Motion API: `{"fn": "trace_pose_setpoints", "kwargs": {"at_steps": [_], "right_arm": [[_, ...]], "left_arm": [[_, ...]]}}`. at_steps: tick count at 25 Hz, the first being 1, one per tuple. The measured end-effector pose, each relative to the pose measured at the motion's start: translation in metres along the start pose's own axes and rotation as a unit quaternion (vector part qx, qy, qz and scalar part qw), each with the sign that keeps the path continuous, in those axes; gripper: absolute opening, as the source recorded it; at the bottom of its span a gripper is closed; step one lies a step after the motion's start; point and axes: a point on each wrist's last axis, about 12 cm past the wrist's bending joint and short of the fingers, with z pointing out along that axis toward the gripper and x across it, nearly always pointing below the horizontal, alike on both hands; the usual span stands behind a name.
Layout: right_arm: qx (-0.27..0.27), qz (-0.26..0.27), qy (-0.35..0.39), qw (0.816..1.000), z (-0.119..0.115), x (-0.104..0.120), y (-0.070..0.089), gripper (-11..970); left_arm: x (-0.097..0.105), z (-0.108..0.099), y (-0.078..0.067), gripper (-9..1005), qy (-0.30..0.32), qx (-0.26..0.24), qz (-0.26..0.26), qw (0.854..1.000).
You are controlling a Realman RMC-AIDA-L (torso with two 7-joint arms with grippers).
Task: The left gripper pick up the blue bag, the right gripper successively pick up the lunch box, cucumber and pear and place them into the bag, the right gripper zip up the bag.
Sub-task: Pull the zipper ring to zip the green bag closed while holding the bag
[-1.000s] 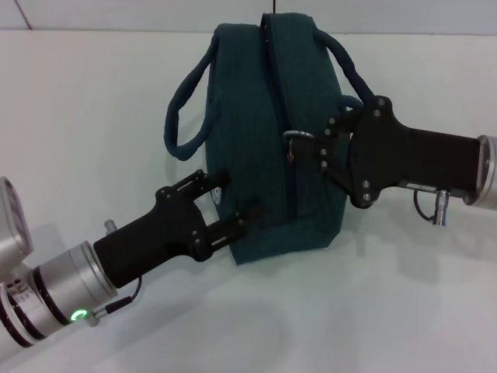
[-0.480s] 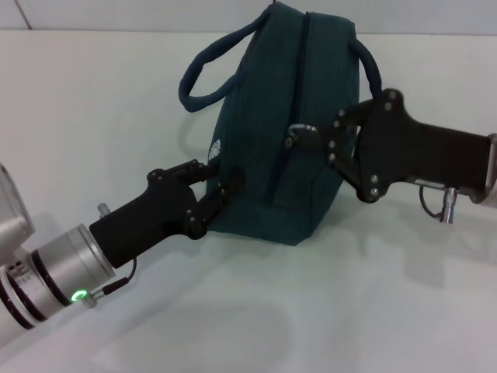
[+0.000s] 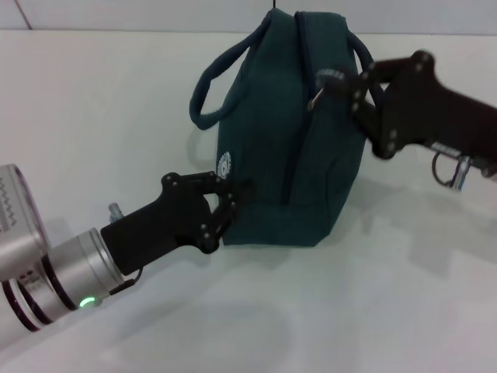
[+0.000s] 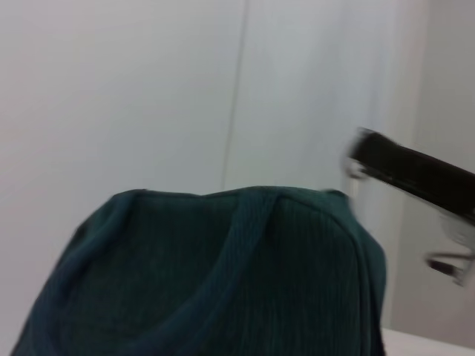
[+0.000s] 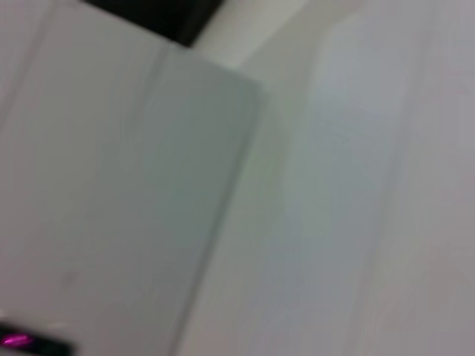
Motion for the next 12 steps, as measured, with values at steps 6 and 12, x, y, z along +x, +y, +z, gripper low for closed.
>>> {"fn": "trace_pose_setpoints", "kwargs": {"at_steps": [6,12], "right_arm": [[0.071,0.004,-0.012,0.997,-0.008,0.001,-0.011,14],[0.141,0.005,-0.007,0.99,-0.016,0.005,-0.02,14]], "left_arm": [[0.0,0.005,-0.001,112,0.013,0.027,0.015,0.999],[-0.003,0.005,0.002,76,0.012,0.031,0.024,0.999]]}}
